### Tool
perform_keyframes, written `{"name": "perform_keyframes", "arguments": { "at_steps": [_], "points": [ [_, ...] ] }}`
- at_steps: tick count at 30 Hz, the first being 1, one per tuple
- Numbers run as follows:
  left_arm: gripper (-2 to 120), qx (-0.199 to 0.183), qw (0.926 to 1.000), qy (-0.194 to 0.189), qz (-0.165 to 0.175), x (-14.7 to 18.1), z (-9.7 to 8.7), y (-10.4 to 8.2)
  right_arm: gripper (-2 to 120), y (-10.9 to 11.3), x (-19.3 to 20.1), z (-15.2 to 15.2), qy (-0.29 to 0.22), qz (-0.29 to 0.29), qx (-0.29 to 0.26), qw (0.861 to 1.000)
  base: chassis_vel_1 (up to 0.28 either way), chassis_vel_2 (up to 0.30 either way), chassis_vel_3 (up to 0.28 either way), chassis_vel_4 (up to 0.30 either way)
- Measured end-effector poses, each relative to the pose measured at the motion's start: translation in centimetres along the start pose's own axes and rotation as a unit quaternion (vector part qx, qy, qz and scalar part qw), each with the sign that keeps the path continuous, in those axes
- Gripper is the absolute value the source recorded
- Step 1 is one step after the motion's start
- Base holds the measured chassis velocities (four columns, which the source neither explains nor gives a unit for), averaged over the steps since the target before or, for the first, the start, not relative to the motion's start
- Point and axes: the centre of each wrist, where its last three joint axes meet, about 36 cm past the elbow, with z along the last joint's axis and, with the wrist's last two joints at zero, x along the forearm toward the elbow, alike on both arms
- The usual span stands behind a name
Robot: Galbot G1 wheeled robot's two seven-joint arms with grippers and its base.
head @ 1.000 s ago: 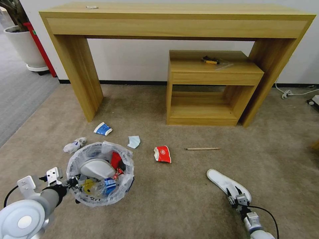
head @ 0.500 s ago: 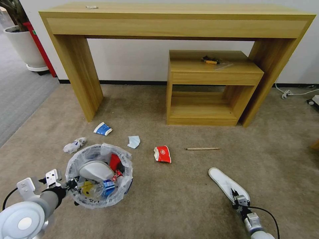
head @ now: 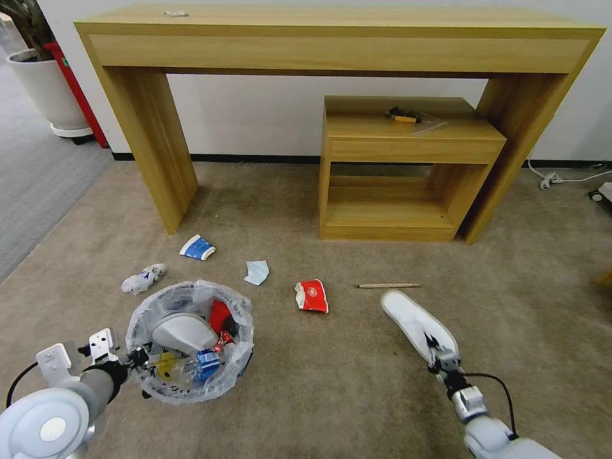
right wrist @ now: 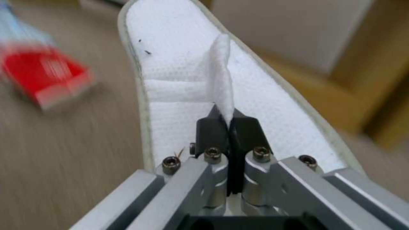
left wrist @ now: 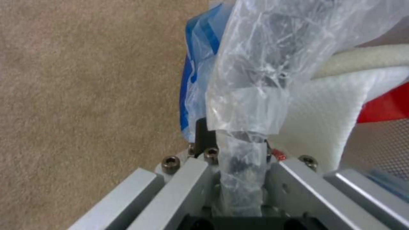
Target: Pick up the trash bin and place the garbage on the floor into it.
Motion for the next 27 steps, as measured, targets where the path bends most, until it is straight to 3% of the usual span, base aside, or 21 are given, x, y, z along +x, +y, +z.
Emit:
{"name": "perform_keyframes", "arguments": {
  "at_steps": [2,4,6,7,13,14,16,22,27],
  "points": [
    [0,-0.003,1.0000,0.004,-0.005,-0.3,0.2,0.0,0,1.1,-2.3,-2.9,-0.037,-0.019,-0.008,0.999,0.000,0.000,0.000,0.000],
    [0,-0.003,1.0000,0.005,-0.005,-0.4,0.3,0.0,0,1.3,-2.7,-3.4,-0.044,-0.023,-0.010,0.999,0.000,0.000,0.000,0.000],
    [0,-0.004,0.9999,0.006,-0.007,-0.6,0.3,0.0,0,3.2,-5.4,-8.0,-0.092,-0.050,-0.026,0.994,0.000,0.000,0.000,0.000],
    [0,-0.004,0.9999,0.006,-0.007,-0.6,0.3,0.0,0,3.2,-5.4,-8.0,-0.092,-0.050,-0.026,0.994,0.000,0.000,0.000,0.000],
    [0,-0.005,0.9999,0.006,-0.008,-0.6,0.2,-0.1,0,6.9,-9.5,-16.5,-0.169,-0.098,-0.050,0.979,0.000,0.000,0.000,0.000],
    [0,-0.005,0.9999,0.006,-0.008,-0.6,0.2,-0.1,0,6.9,-9.5,-16.5,-0.169,-0.098,-0.050,0.979,0.000,0.000,0.000,0.000],
    [0,-0.004,0.9999,0.005,-0.009,-0.6,0.2,-0.1,0,9.6,-10.2,-20.3,-0.193,-0.131,-0.068,0.970,0.000,0.000,0.000,0.000],
    [0,-0.006,0.9999,0.004,-0.009,-0.6,0.0,-0.1,0,13.2,-10.3,-24.9,-0.214,-0.184,-0.095,0.955,0.000,0.000,0.000,0.000],
    [0,-0.007,0.9999,0.004,-0.008,-0.8,-0.3,-0.3,0,14.1,-10.9,-26.9,-0.223,-0.208,-0.102,0.947,0.000,0.000,0.000,0.000]
  ]
}}
